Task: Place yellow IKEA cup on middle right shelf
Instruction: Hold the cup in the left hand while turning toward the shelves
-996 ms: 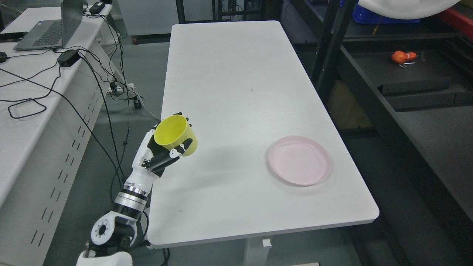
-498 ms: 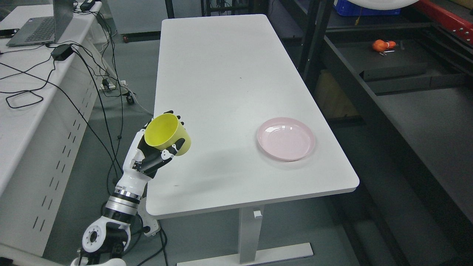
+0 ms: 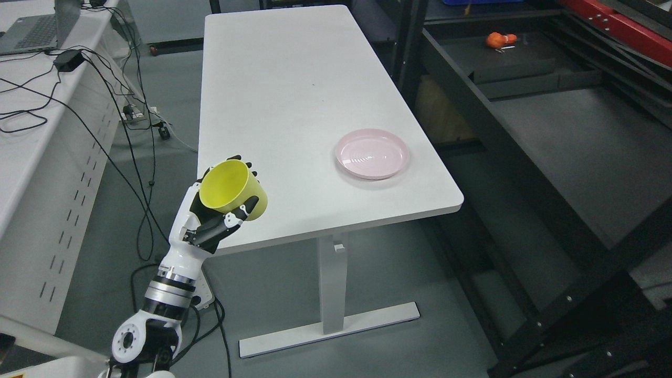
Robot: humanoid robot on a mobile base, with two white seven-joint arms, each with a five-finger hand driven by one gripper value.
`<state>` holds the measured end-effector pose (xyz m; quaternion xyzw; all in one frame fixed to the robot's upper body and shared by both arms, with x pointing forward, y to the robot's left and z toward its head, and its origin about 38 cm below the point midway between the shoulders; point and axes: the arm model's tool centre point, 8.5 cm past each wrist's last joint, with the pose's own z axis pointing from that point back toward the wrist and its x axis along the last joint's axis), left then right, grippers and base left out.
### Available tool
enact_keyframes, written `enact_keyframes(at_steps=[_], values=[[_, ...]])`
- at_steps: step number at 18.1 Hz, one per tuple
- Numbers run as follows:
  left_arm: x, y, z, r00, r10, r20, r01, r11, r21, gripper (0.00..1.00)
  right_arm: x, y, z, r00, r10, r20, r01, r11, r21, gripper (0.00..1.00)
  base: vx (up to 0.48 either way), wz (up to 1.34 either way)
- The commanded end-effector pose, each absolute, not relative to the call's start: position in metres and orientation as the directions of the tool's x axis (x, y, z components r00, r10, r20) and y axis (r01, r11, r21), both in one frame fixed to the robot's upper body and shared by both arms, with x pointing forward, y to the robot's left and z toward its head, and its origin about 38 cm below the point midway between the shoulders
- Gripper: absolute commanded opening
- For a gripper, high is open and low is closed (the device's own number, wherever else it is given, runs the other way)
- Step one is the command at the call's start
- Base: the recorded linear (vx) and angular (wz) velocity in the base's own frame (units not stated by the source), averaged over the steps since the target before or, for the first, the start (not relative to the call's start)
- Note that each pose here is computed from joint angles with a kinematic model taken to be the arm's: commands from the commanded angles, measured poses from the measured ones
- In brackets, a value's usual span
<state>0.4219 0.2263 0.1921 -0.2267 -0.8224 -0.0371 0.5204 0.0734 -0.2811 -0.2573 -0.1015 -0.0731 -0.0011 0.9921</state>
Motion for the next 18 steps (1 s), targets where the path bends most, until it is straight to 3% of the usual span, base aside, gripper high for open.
enact_keyframes(at_steps=[1,8,18], values=[[0.4191,0.228,0.1982,-0.371,0.319,0.872,0.419,0.896,-0.149,0.0,0.0644,-0.2909,-0.2572,0.991,0.006,0.132,0.022,0.977,-0.213,0.99,-0.33,-0.38],[0.4198,0.2258,0.1987,-0.37,0.32,0.872,0.423,0.894,-0.148,0.0,0.0644,-0.2909,-0.2572,0.991,0.006,0.132,0.022,0.977,-0.213,0.99,-0.287,-0.7],[0.4214,0.2215,0.202,-0.372,0.322,0.871,0.436,0.889,-0.142,0.0,0.0644,-0.2909,-0.2572,0.991,0.006,0.132,0.022,0.977,-0.213,0.99,-0.222,-1.08]])
